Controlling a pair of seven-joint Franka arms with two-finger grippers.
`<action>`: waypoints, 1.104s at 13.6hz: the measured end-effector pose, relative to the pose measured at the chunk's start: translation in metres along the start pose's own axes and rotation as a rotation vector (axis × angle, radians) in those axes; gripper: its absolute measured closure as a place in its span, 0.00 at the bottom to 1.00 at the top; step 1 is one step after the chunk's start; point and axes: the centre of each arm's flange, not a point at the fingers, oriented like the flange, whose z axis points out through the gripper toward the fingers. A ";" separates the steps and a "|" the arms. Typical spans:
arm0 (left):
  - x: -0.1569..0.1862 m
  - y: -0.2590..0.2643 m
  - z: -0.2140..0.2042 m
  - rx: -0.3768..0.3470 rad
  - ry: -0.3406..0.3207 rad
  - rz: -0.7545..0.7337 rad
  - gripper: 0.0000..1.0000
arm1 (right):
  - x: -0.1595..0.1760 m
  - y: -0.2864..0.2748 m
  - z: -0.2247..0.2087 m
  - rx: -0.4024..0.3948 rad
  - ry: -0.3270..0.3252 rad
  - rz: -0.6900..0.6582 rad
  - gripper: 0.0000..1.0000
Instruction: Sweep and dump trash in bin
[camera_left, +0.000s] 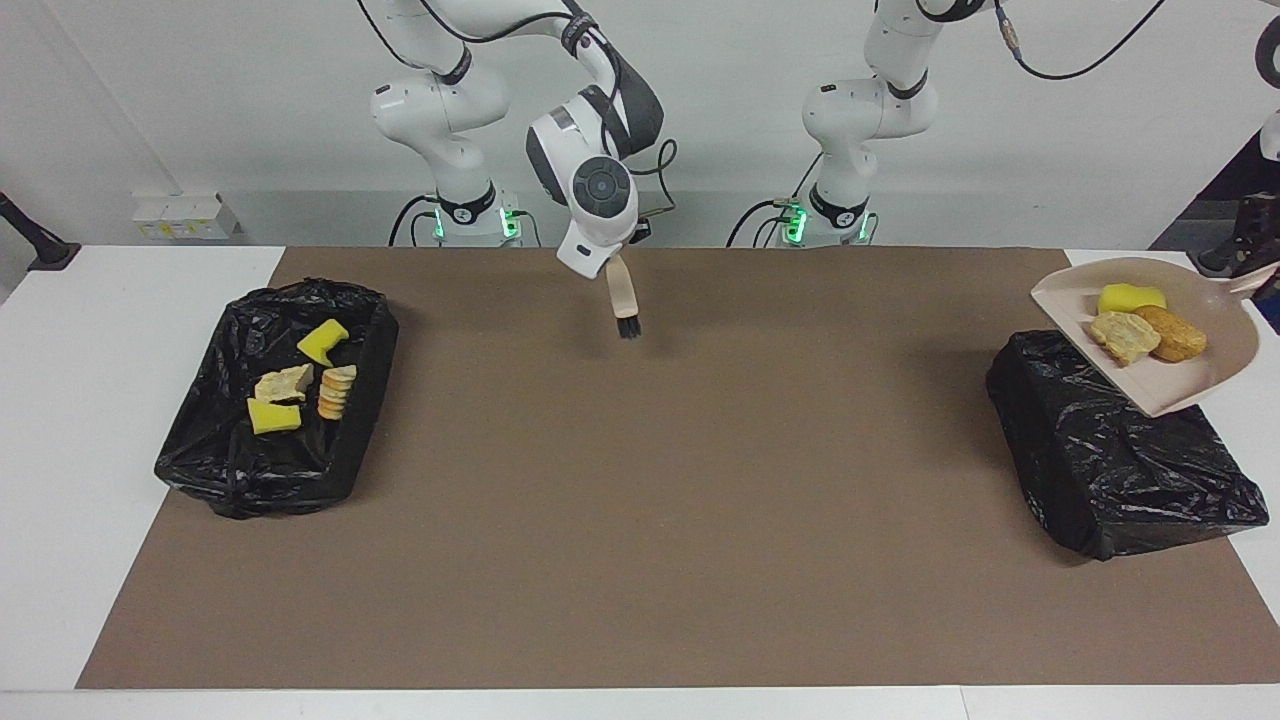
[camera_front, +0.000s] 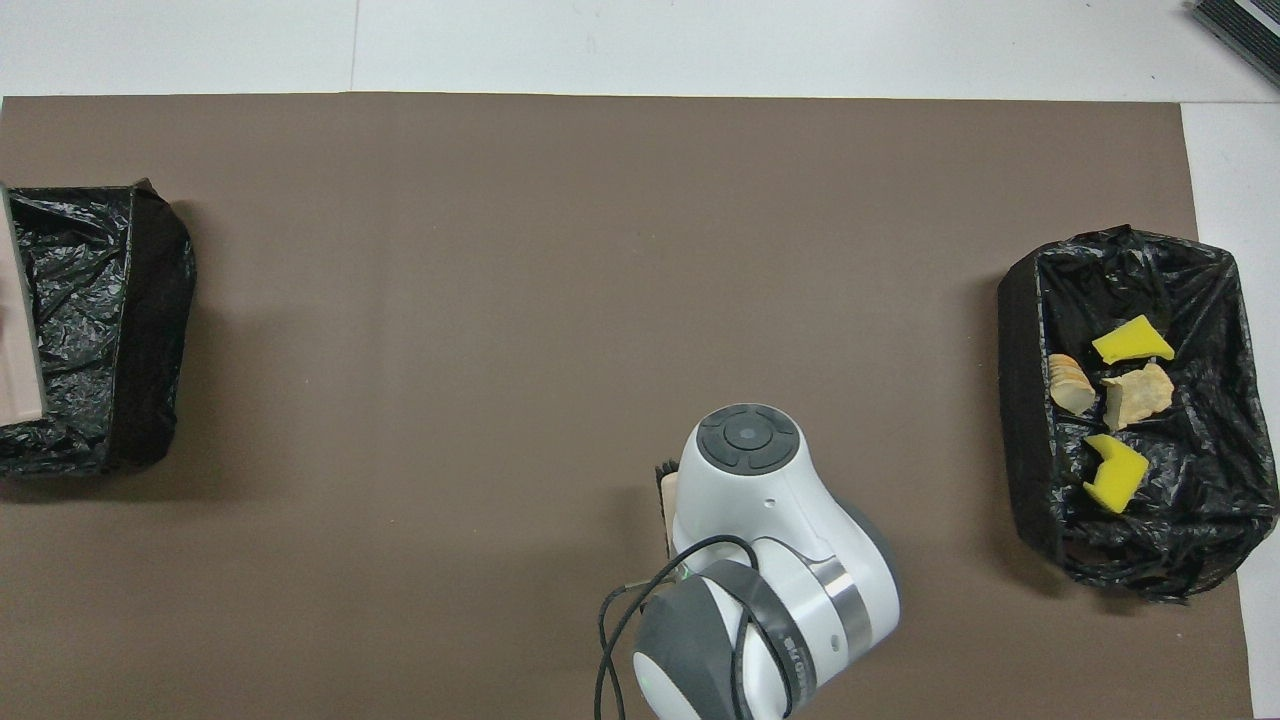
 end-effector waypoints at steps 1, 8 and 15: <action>-0.007 -0.008 0.007 0.008 -0.044 0.009 0.68 | 0.008 -0.006 0.012 0.000 -0.013 0.009 0.75; -0.004 -0.028 0.053 -0.100 -0.365 0.149 0.68 | 0.016 -0.020 0.038 0.019 -0.141 0.014 0.75; 0.022 -0.037 0.056 -0.136 -0.576 0.195 0.68 | 0.038 -0.048 0.041 0.040 -0.171 0.106 0.75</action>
